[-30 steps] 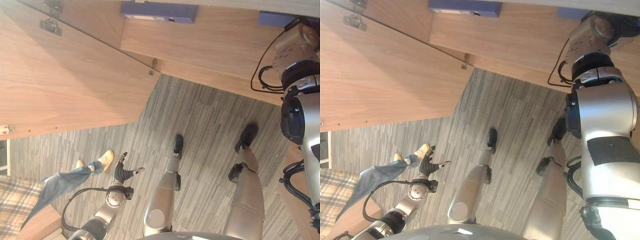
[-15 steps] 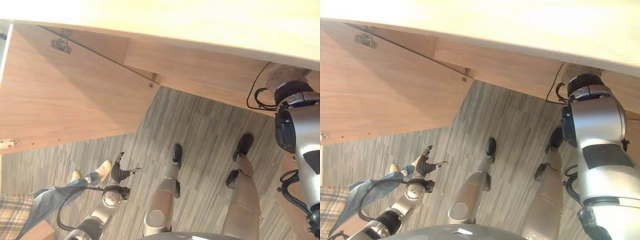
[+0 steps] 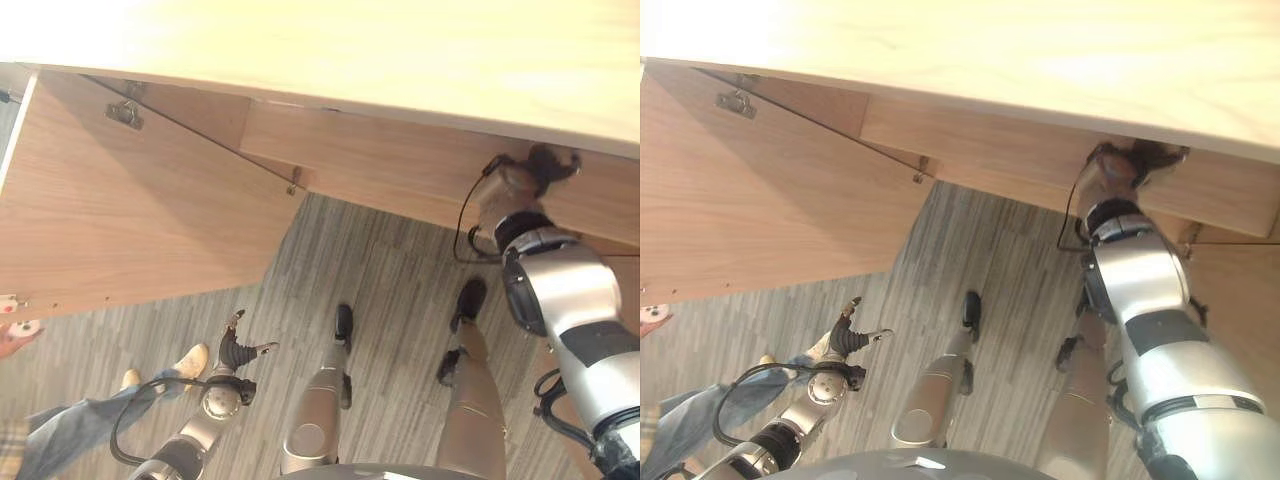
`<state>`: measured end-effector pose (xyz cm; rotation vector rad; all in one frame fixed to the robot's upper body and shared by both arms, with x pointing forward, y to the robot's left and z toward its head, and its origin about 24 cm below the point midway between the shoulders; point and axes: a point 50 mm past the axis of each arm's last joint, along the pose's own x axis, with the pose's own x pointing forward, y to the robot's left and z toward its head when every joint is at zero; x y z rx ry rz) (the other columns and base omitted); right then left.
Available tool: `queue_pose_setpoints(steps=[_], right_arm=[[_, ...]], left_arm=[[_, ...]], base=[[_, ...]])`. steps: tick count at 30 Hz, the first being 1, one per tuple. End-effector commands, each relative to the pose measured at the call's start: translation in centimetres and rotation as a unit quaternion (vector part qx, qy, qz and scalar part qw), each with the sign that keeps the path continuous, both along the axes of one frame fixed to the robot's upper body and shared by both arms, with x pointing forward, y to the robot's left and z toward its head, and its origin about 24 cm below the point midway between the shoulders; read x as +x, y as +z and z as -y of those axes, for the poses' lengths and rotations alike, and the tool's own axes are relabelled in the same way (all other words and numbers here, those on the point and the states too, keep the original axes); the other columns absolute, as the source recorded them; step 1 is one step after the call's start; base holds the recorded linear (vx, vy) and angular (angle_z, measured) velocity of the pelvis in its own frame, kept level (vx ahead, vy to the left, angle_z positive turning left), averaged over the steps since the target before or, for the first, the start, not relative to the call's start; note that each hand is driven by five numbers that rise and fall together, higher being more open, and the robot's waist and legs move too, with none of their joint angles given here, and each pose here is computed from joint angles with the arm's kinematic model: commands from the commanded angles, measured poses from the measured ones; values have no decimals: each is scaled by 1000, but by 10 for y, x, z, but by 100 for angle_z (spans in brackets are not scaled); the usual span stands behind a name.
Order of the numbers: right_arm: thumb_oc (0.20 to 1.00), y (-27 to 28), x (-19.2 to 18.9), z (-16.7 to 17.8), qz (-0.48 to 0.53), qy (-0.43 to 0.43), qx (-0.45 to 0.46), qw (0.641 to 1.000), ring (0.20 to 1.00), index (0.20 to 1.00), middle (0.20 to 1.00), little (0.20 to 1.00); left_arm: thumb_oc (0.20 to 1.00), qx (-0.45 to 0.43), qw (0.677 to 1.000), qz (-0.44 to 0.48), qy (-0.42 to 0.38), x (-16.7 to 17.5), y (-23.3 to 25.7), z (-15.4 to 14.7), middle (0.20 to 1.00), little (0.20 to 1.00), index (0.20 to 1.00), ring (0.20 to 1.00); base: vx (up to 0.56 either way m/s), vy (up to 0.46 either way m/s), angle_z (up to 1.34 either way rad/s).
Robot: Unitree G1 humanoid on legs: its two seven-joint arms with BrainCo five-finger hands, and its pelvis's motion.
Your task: Put the empty folder in the office cabinet
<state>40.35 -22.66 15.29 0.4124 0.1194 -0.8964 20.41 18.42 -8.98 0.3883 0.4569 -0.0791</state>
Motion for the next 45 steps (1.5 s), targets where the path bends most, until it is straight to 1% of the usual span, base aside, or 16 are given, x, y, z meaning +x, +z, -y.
queue_pose_setpoints(steps=[1, 10, 15, 17, 18, 20, 21, 22, 24, 26, 28, 32, 36, 39, 43, 45], right_arm=[[1000, -28, -14, 13, -64, -47, 23, 997, 1000, 1000, 1000, 1000], [1000, -79, -39, 23, -142, -86, 41, 985, 1000, 1000, 1000, 1000], [1000, -102, -43, -2, -151, -51, 14, 987, 1000, 1000, 1000, 1000], [1000, -115, -44, -30, -146, 6, -28, 989, 1000, 1000, 1000, 1000], [1000, -130, -51, -69, -125, 99, -95, 983, 1000, 1000, 1000, 1000], [1000, -139, -68, -102, -70, 204, -158, 964, 1000, 1000, 1000, 1000], [1000, -144, -79, -110, -54, 260, -197, 944, 1000, 1000, 1000, 1000], [1000, -144, -79, -110, -54, 260, -197, 944, 1000, 1000, 1000, 1000], [1000, -155, -103, -121, -29, 382, -277, 881, 1000, 1000, 1000, 1000], [1000, -167, -124, -103, -42, 519, -345, 781, 1000, 1000, 1000, 1000], [1000, -182, -136, -75, -89, 518, -325, 786, 1000, 1000, 1000, 1000], [1000, -203, -156, -60, -145, 546, -322, 759, 1000, 1000, 1000, 1000], [1000, -212, -170, -41, -177, 548, -306, 758, 1000, 1000, 1000, 1000], [1000, -212, -191, -23, -182, 587, -315, 723, 1000, 1000, 1000, 1000], [1000, -233, -229, -2, -270, 616, -353, 651, 1000, 1000, 1000, 1000], [1000, -241, -246, 8, -300, 617, -339, 644, 1000, 1000, 1000, 1000]], left_arm=[[1000, 49, 999, 17, -10, 14, 7, -12, 1000, 1000, 1000, 1000], [1000, 50, 999, 10, -10, 8, 3, -9, 1000, 1000, 1000, 1000], [1000, 56, 998, 4, -3, 6, 0, -11, 1000, 1000, 1000, 1000], [1000, 57, 998, 3, 4, 4, -1, -13, 1000, 1000, 1000, 1000], [1000, 57, 998, 6, 16, 5, 0, -15, 1000, 1000, 1000, 1000], [1000, 61, 998, 8, 33, 2, -1, -20, 1000, 1000, 1000, 1000], [1000, 67, 997, 13, 39, 3, 1, -24, 1000, 1000, 1000, 1000], [1000, 67, 997, 13, 39, 3, 1, -24, 1000, 1000, 1000, 1000], [1000, 72, 996, 7, 44, -4, -2, -30, 1000, 1000, 1000, 1000], [1000, 83, 996, -17, 27, -15, -5, -47, 1000, 1000, 1000, 1000], [1000, 89, 995, -40, 31, -20, -8, -60, 1000, 1000, 1000, 1000], [1000, 98, 989, -94, 51, -34, -18, -76, 1000, 1000, 1000, 1000], [1000, 87, 989, -103, 55, -34, -16, -85, 1000, 1000, 1000, 1000], [1000, 53, 992, -102, 44, -32, -8, -95, 1000, 1000, 1000, 1000], [1000, 29, 990, -130, 36, -43, -12, -99, 1000, 1000, 1000, 1000], [1000, 20, 989, -141, 41, -52, -16, -98, 1000, 1000, 1000, 1000]], base=[[11, 19, -3], [2, 4, 0], [0, 0, 0], [-17, 9, -1], [-38, 21, 0], [-38, 65, -3], [-19, 69, -9], [-17, 63, -17], [-25, 65, -24], [-55, 89, -28], [-45, 84, -10], [-56, 117, 2], [-47, 82, -1], [-89, 206, 8], [-3, 167, -30], [-29, 157, -63]])
